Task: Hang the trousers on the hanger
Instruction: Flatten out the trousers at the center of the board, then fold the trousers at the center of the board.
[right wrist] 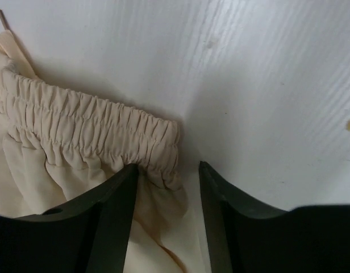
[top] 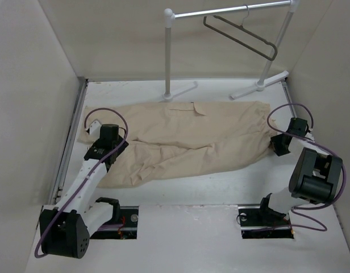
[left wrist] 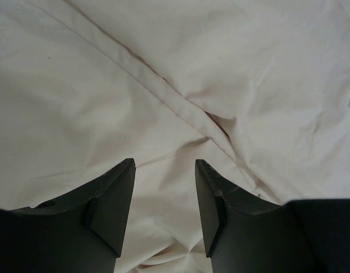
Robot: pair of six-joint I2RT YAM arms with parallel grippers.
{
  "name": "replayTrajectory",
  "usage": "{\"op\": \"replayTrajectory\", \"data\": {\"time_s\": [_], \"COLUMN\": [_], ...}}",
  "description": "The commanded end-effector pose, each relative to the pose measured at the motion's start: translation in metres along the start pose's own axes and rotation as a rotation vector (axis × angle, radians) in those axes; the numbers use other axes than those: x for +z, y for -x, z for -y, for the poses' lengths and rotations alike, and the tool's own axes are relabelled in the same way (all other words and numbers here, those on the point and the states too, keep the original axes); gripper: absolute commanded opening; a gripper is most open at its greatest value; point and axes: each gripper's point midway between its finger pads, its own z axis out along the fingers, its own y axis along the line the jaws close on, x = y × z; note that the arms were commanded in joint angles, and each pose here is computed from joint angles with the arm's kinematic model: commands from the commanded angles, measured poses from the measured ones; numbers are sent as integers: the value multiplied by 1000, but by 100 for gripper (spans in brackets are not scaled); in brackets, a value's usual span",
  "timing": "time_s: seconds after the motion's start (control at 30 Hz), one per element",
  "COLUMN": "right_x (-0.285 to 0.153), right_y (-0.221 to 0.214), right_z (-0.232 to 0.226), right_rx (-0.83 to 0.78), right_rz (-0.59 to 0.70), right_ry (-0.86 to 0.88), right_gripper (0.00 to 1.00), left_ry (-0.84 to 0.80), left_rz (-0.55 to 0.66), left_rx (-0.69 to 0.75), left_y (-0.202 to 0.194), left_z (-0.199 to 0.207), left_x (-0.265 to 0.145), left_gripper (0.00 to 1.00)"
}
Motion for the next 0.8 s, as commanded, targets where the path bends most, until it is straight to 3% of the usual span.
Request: {"op": "replayTrajectory", "data": {"time_s": [0.0, 0.13, 0.27, 0.5, 0.67, 0.77], "right_x": [3, -12, -39, -86, -95, -91], "right_y": [3, 16, 17, 3, -20, -32], "right_z": [-21, -20, -7, -17, -47, -56], "right_rx": [18, 40, 31, 32, -31, -52], "right_rz": [15, 86, 151, 205, 154, 116], "right_ry": [43, 31, 17, 139, 240, 266], "right_gripper": [49, 19, 6, 4, 4, 5], "left_ry": [70, 170, 278, 512, 664, 728], "left_rz": [-23, -58, -82, -74, -95, -105], "left_rx": [-70, -166, -223, -259, -323, -397], "left_y": [1, 1, -1, 9, 25, 16], "left_z": [-18, -46, -73, -128, -152, -173], "left_x": [-1, -3, -8, -27, -55, -52], "left_gripper": [45, 47, 50, 54, 54, 52]}}
